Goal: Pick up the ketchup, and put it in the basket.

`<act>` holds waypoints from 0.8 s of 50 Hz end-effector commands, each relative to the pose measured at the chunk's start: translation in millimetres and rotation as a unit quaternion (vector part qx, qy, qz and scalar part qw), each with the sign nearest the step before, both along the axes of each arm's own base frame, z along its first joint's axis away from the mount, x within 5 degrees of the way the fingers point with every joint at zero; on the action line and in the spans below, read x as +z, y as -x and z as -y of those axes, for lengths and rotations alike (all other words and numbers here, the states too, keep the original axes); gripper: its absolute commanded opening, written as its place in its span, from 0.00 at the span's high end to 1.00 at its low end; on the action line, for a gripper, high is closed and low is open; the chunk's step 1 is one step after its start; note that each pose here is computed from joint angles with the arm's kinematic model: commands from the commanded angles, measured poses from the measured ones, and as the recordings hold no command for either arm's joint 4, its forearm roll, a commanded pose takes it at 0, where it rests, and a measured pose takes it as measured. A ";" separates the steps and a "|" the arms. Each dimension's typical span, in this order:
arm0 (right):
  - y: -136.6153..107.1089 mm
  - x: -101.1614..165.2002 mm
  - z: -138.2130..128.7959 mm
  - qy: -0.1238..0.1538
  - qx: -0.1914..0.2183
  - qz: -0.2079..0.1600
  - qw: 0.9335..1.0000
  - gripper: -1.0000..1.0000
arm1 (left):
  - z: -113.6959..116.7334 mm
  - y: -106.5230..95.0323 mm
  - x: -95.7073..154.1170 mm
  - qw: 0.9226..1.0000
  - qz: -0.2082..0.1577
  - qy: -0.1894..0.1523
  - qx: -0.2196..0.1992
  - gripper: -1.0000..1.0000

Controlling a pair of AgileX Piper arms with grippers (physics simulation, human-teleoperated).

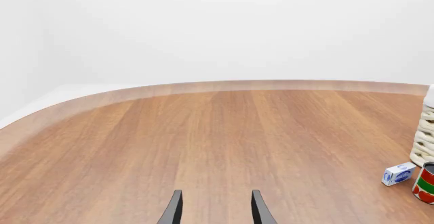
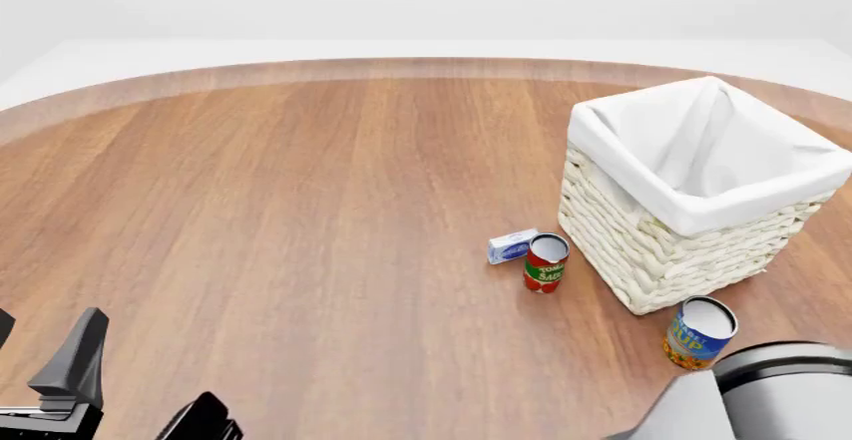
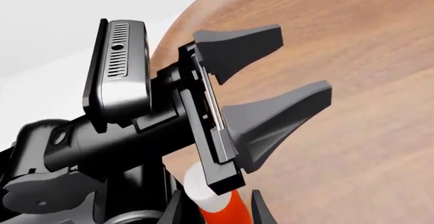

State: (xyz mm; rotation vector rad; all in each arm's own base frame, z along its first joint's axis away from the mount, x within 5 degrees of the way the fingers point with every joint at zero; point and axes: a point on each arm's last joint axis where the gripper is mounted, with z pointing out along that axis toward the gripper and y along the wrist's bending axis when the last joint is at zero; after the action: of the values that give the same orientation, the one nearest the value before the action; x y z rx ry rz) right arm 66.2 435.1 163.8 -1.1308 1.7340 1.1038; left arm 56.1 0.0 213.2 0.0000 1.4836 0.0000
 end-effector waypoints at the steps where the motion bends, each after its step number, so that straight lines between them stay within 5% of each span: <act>1: 1.5 -4.4 -3.2 -0.003 0.000 -0.006 1.000 0.00 | 0.0 0.0 0.0 1.000 0.000 0.000 0.000 0.00; 18: 2.5 -10.2 -7.2 -0.007 -0.001 -0.013 1.000 0.00 | 0.0 0.0 0.0 1.000 0.000 0.000 0.000 0.00; 19: 2.6 -10.1 -7.0 -0.007 -0.001 -0.012 1.000 1.00 | 0.0 0.0 0.0 1.000 0.000 0.000 0.000 0.00; 40: -3.2 -3.0 -5.2 -0.012 -0.006 -0.008 1.000 1.00 | 0.0 0.0 0.0 1.000 0.000 0.000 0.000 0.00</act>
State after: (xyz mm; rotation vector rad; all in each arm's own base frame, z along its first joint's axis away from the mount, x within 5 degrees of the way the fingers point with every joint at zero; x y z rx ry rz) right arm 70.1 441.3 158.7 -1.1202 1.7142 1.1132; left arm 56.1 0.0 213.2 0.0000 1.4836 0.0000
